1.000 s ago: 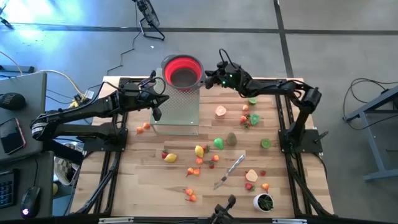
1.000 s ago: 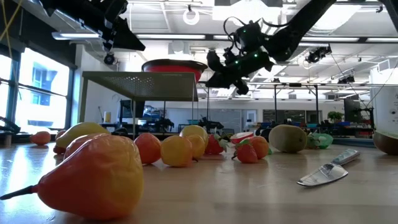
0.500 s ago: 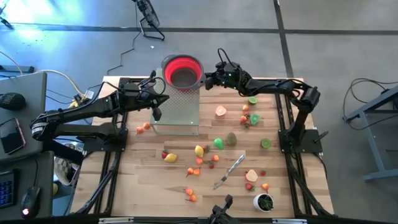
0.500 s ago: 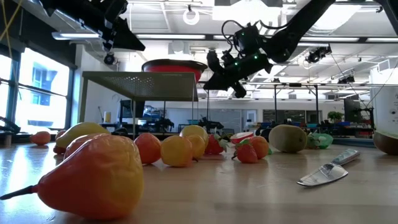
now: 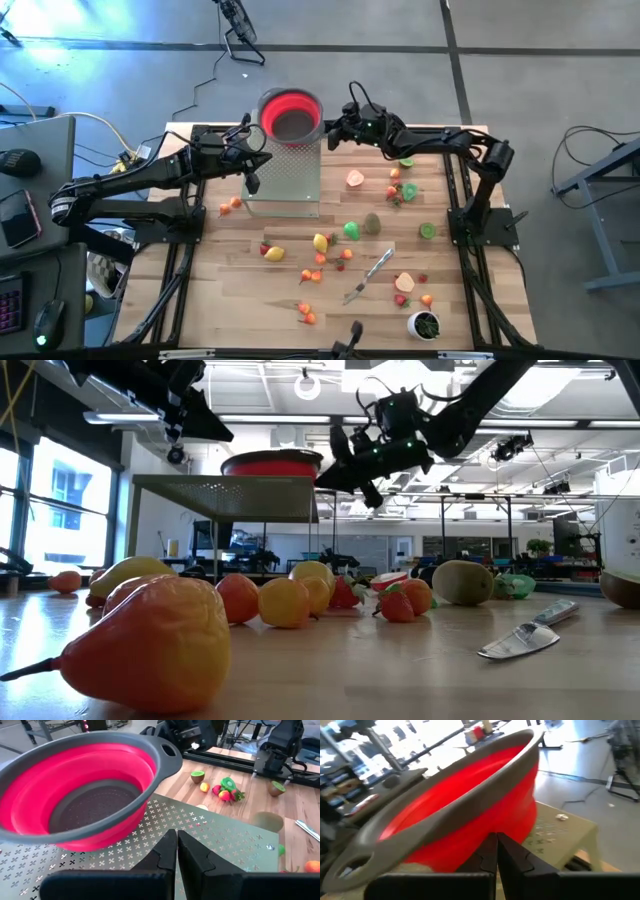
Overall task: Pick & Place Fruit
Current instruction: Put the red strainer on the shelf
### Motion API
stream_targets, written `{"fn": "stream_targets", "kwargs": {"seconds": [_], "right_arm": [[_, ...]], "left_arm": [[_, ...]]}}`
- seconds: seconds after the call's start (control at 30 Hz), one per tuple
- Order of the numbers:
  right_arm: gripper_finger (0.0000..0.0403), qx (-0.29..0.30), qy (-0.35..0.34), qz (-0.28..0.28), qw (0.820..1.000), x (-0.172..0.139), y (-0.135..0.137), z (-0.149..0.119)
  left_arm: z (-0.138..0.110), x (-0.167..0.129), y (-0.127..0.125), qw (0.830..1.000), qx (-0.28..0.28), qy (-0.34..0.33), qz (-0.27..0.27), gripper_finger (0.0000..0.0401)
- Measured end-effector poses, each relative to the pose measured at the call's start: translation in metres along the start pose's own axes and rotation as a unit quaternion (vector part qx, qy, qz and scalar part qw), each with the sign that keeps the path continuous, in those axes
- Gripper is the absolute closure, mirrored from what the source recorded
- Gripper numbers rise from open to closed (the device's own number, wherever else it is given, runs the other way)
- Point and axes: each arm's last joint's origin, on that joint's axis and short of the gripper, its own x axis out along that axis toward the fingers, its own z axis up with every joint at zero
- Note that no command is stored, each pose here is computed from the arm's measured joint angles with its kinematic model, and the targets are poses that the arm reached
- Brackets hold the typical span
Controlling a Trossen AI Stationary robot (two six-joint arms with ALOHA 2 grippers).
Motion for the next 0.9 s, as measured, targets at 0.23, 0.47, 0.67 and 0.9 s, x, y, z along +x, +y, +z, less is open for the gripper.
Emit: {"fn": "stream_targets", "kwargs": {"seconds": [0.23, 0.47, 0.67, 0.9], "right_arm": [[0.0401, -0.003, 0.009, 0.012, 1.0, 0.003, 0.007, -0.006], [0.0401, -0.003, 0.019, 0.041, 0.999, 0.009, 0.015, -0.018], [0.0401, -0.009, 0.015, 0.036, 0.999, 0.014, 0.018, -0.012], [0.0401, -0.001, 0.047, 0.007, 0.999, 0.012, 0.006, -0.012]], "left_arm": [[0.0, 0.0, 0.0, 1.0, 0.0, 0.0, -0.001, 0.0391], [0.0, 0.0, 0.0, 1.0, 0.0, -0.001, -0.001, 0.0391], [0.0, 0.0, 0.0, 1.0, 0.0, -0.001, -0.001, 0.0391], [-0.001, 0.0, 0.0, 1.0, -0.001, 0.004, -0.001, 0.0391]]}}
